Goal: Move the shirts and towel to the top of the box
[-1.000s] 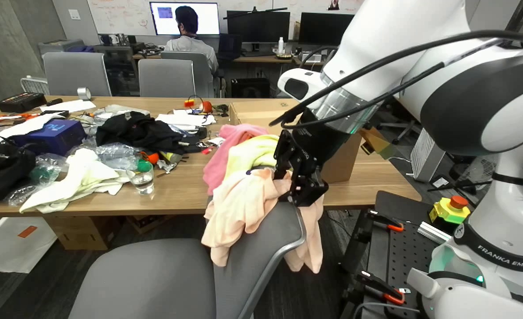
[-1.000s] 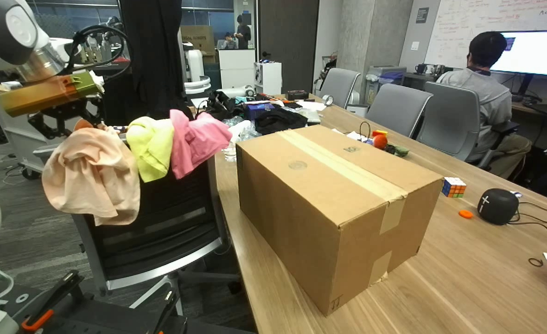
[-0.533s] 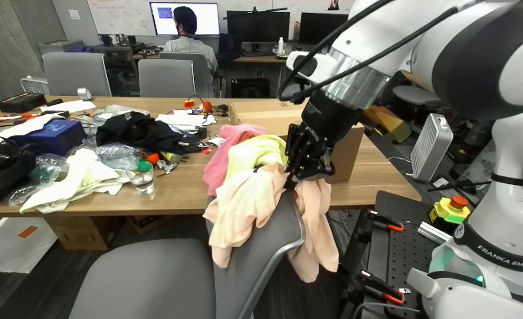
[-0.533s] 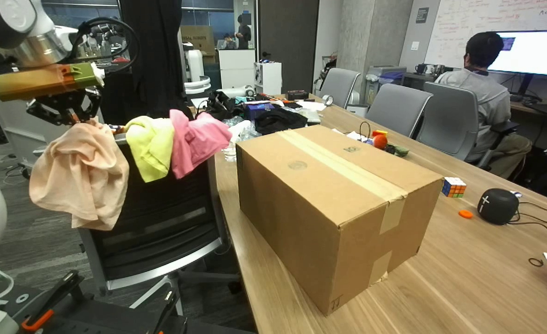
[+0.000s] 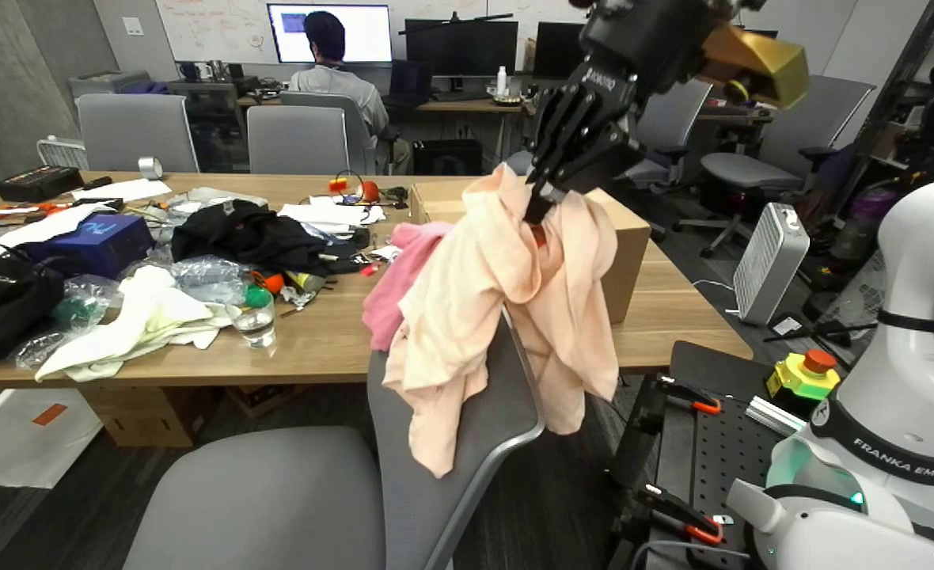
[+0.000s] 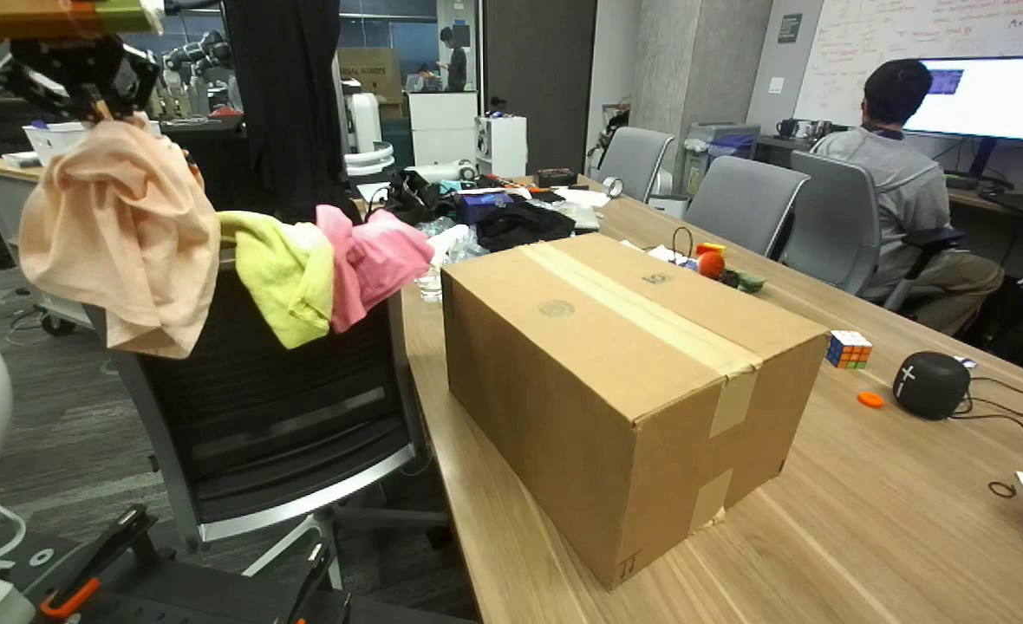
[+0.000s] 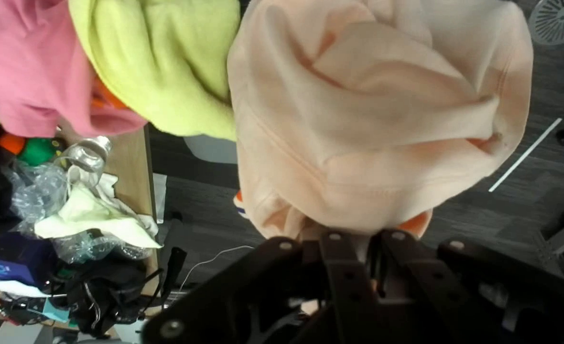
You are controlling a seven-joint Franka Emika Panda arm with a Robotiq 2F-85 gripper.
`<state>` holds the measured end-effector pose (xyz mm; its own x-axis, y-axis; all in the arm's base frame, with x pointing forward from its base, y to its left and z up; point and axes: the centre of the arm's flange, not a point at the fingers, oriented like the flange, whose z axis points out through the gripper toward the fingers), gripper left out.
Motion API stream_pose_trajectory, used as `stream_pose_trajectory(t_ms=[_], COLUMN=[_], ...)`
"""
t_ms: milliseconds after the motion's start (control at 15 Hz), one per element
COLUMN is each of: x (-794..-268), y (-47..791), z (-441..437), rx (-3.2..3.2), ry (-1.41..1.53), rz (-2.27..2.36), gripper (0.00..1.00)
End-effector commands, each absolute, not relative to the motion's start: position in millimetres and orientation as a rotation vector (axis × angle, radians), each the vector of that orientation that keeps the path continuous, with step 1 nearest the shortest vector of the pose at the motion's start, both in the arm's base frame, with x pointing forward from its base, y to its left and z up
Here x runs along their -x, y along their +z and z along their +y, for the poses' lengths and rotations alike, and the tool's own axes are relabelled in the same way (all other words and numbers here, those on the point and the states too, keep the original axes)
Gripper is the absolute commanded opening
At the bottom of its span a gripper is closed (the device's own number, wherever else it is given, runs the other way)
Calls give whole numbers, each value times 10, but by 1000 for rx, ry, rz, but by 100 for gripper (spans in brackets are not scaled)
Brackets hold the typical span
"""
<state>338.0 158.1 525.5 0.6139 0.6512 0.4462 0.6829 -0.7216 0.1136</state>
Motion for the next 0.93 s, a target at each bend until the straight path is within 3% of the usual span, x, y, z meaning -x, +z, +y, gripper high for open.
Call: stream_pose_trajectory(t_ms=[0,867], x=[-3434,-3639], y=[5709,6045], z=[1549,1248], rx=[2708,2746], ry=[-765,-761], rz=[-1127,-1083], gripper=[3,3])
